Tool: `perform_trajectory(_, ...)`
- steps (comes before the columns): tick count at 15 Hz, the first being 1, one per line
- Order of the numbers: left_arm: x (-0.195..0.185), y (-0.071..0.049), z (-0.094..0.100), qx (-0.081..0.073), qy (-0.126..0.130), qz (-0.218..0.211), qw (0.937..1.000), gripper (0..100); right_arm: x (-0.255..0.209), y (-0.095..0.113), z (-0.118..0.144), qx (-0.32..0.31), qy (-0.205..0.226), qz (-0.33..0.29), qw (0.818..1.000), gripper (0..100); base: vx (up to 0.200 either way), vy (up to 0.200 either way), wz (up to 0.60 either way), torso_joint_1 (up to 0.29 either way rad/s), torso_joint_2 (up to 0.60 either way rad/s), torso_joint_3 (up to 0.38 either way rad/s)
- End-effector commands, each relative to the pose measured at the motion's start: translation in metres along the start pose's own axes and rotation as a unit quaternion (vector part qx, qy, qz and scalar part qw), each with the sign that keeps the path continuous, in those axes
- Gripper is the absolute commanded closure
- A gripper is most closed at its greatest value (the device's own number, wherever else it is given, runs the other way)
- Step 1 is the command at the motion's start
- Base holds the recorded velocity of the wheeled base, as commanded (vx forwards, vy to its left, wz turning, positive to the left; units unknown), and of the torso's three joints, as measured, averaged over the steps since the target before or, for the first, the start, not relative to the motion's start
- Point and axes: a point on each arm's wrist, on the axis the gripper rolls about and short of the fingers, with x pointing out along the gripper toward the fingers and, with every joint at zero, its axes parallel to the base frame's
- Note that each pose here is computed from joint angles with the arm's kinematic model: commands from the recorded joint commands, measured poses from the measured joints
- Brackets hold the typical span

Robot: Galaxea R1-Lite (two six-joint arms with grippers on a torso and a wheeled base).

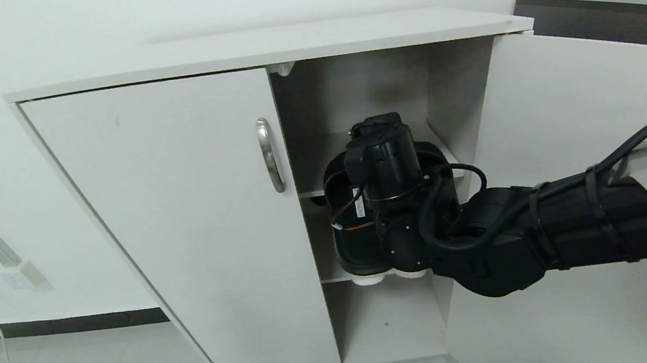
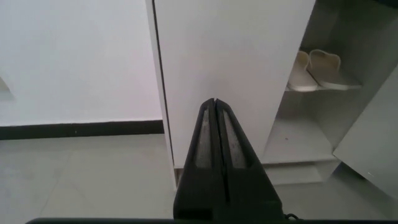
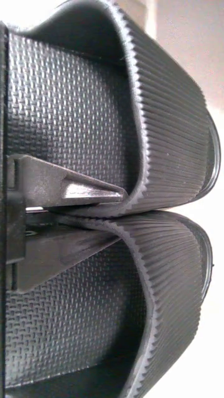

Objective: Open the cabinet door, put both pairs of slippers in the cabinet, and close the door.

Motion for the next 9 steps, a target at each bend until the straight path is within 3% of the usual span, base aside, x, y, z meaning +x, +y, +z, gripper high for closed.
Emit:
perform_trajectory(1,0.0001,0.0,0.0,0.0,0.001,0.001,1.0,100,-0.0005,-0.0004,0.0011,0.001,-0.001,0.0,1.0,100,0.2,0.0,0.0,0.007,0.0,0.012)
perform_trajectory(4,0.0001,0.0,0.0,-0.001,0.001,0.001,1.0,100,-0.0002,-0.0001,0.0014,0.003,-0.002,0.0,1.0,100,0.2,0.0,0.0,0.004,0.0,0.004)
perform_trajectory(9,0.0001,0.0,0.0,-0.001,0.001,0.001,1.0,100,0.0003,0.0006,0.0006,0.004,-0.003,0.002,1.0,100,0.0,0.0,0.0,0.0,0.0,0.0)
